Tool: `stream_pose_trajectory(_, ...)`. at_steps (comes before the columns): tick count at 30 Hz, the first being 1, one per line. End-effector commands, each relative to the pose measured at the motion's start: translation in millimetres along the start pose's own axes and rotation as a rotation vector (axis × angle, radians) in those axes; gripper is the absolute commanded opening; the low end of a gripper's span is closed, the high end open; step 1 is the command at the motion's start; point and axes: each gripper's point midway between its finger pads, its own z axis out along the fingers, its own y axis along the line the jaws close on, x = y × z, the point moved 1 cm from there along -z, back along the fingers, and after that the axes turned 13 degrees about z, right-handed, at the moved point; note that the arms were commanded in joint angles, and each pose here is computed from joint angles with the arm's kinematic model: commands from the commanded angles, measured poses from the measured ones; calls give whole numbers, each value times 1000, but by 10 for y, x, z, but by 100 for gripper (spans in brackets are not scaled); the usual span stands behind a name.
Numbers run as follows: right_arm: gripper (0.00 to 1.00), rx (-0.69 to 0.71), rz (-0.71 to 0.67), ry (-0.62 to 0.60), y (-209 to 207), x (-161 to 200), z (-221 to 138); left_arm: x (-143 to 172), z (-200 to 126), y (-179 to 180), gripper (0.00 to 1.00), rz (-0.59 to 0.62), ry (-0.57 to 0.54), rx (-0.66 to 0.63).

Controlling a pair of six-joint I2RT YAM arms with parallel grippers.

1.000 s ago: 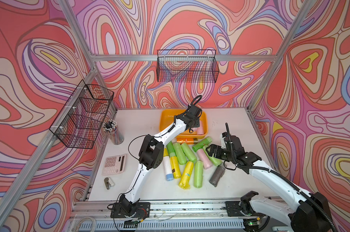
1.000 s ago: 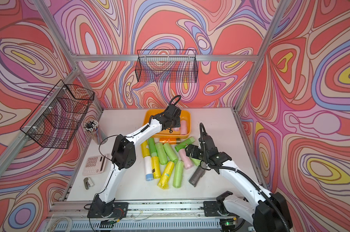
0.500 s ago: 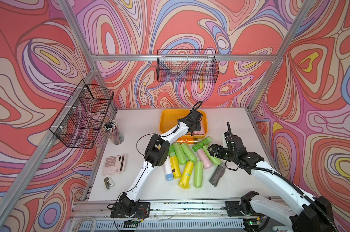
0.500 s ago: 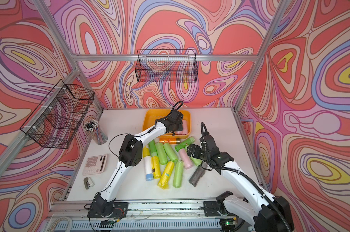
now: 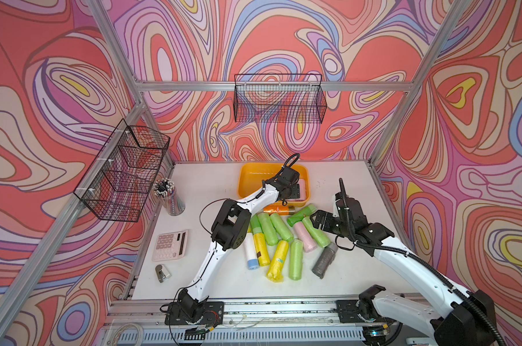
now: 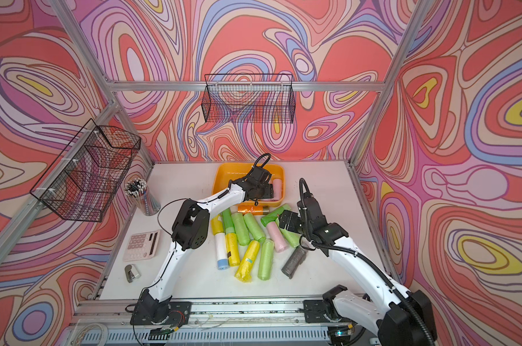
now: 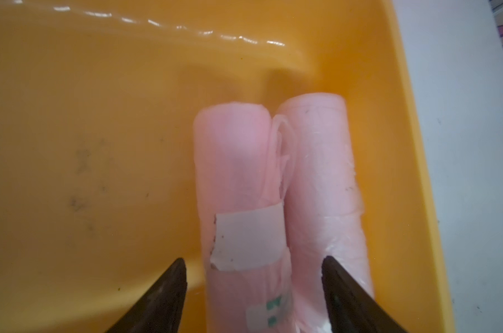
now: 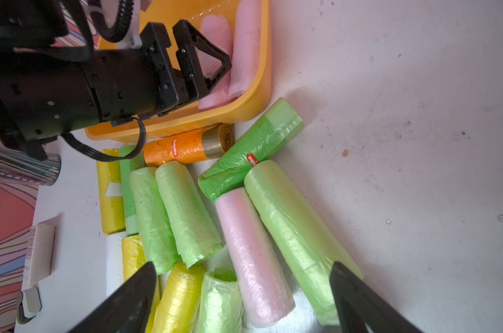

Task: Put the roll of trash bags into the storage box
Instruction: Place the roll of trash bags in the storage box.

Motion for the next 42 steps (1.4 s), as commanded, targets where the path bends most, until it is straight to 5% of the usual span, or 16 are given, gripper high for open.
stream_pose_trajectory(1, 96, 47, -32, -43, -54, -75, -8, -432, -565, -167, 87, 25, -125, 68)
stream_pose_trajectory(8, 97, 99, -86, -194, -146, -303, -75, -419, -1466, 206, 100, 119, -227, -94)
stream_pose_trajectory(17, 98, 118, -126, -288, -152, -462, -38, -14, -2160, 972, 100, 102, -324, -272)
stream_pose_trajectory(27, 98, 274, -88, -231, -465, -328, -77, 374, -2371, 1359, 100, 92, -375, -351)
stream_pose_trajectory(42, 98, 396, -53, -95, -679, -101, 89, 634, -2298, 1355, 100, -10, -351, -285)
